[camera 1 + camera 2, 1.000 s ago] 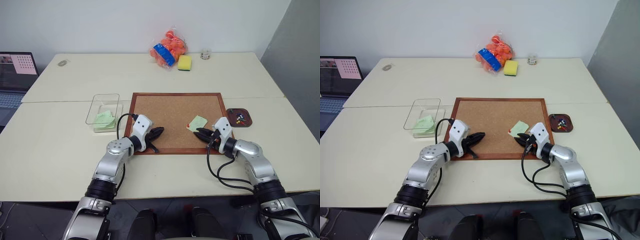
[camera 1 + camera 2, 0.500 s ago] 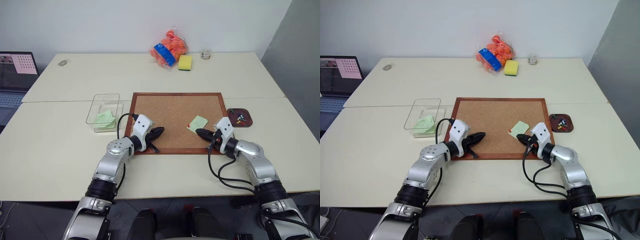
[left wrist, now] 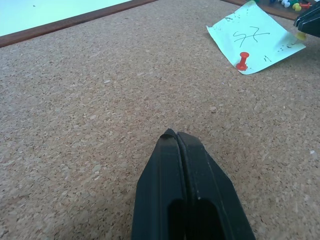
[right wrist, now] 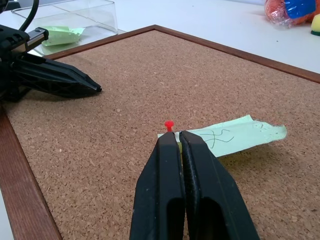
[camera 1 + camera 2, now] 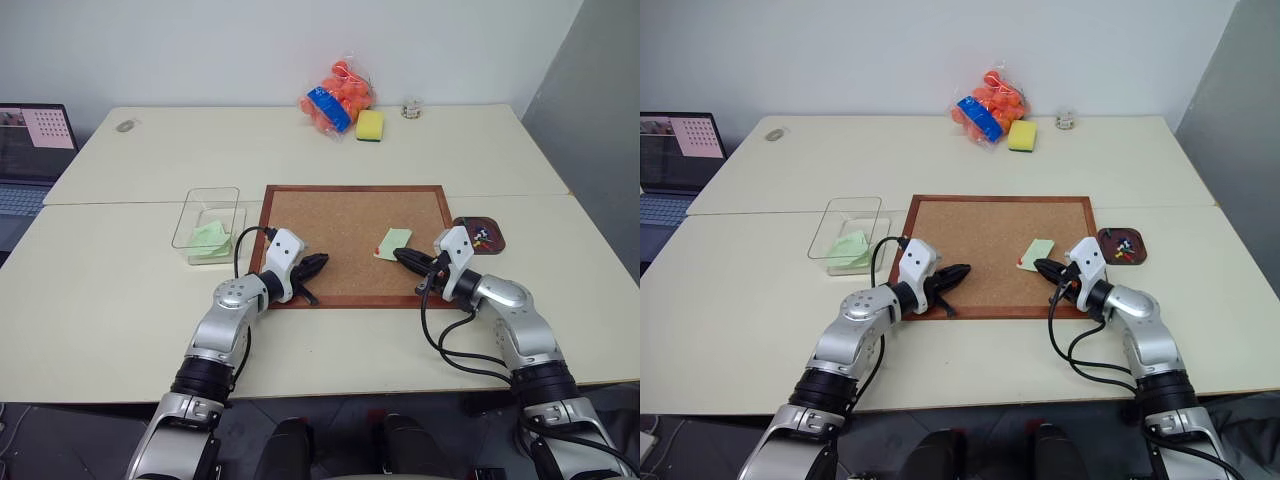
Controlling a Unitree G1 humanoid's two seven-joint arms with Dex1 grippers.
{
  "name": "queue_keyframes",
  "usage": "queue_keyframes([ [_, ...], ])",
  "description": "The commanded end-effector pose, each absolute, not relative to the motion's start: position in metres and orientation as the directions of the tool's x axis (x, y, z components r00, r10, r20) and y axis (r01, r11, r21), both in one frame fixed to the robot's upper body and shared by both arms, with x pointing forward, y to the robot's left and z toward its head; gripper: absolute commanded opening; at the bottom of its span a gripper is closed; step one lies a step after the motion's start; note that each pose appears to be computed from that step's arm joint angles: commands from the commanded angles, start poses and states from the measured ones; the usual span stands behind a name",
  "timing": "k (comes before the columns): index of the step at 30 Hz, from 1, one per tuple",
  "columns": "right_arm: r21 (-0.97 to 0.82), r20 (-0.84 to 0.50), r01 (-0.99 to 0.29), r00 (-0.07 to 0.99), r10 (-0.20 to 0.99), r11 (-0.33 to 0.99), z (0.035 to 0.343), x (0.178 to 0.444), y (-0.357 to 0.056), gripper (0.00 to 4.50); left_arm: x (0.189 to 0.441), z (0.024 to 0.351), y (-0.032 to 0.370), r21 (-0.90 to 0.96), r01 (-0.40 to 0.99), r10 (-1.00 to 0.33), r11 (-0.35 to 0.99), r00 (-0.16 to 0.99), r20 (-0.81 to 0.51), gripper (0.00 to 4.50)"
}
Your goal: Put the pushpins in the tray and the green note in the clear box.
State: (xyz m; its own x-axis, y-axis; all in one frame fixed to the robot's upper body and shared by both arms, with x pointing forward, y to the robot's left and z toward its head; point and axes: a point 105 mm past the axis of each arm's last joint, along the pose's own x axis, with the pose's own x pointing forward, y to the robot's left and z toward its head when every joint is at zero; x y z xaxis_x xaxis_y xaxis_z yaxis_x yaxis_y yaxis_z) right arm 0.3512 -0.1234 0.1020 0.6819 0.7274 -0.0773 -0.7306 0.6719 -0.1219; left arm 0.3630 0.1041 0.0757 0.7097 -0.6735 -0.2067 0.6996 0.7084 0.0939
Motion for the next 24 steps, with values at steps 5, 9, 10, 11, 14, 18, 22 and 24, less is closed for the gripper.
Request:
queue_keyframes([
  [5,-0.017,0.054,-0.648,0.760,0.648,0.761,0.135,0.360,-0.145,0.04,0.359,0.052,0.105,0.067,0.699,-0.657,0.712,0.697,-0.287,0.00],
  [9,0.014,0.068,-0.575,0.817,0.573,0.818,0.140,0.371,-0.158,0.04,0.359,0.052,0.104,0.068,0.703,-0.660,0.708,0.694,-0.288,0.00],
  [10,0.004,0.061,-0.529,0.847,0.528,0.849,0.140,0.377,-0.165,0.04,0.359,0.052,0.103,0.069,0.704,-0.661,0.707,0.693,-0.288,0.00],
  [11,-0.005,0.056,-0.497,0.866,0.497,0.868,0.140,0.381,-0.170,0.04,0.359,0.052,0.103,0.069,0.704,-0.662,0.706,0.692,-0.288,0.00],
  [14,-0.035,0.012,-0.354,0.935,0.355,0.934,0.135,0.396,-0.194,0.04,0.359,0.053,0.103,0.070,0.706,-0.663,0.705,0.691,-0.287,0.00],
  [18,-0.103,-0.013,-0.197,0.980,0.196,0.975,0.131,0.410,-0.222,0.04,0.358,0.052,0.102,0.070,0.707,-0.664,0.703,0.690,-0.288,0.00],
  [22,-0.069,-0.018,-0.040,0.999,0.039,0.997,0.130,0.418,-0.252,0.04,0.356,0.052,0.103,0.070,0.707,-0.664,0.704,0.689,-0.290,0.00],
  [24,-0.067,-0.026,-0.008,1.000,0.006,0.998,0.128,0.418,-0.259,0.04,0.355,0.051,0.104,0.071,0.706,-0.662,0.705,0.691,-0.291,0.00],
])
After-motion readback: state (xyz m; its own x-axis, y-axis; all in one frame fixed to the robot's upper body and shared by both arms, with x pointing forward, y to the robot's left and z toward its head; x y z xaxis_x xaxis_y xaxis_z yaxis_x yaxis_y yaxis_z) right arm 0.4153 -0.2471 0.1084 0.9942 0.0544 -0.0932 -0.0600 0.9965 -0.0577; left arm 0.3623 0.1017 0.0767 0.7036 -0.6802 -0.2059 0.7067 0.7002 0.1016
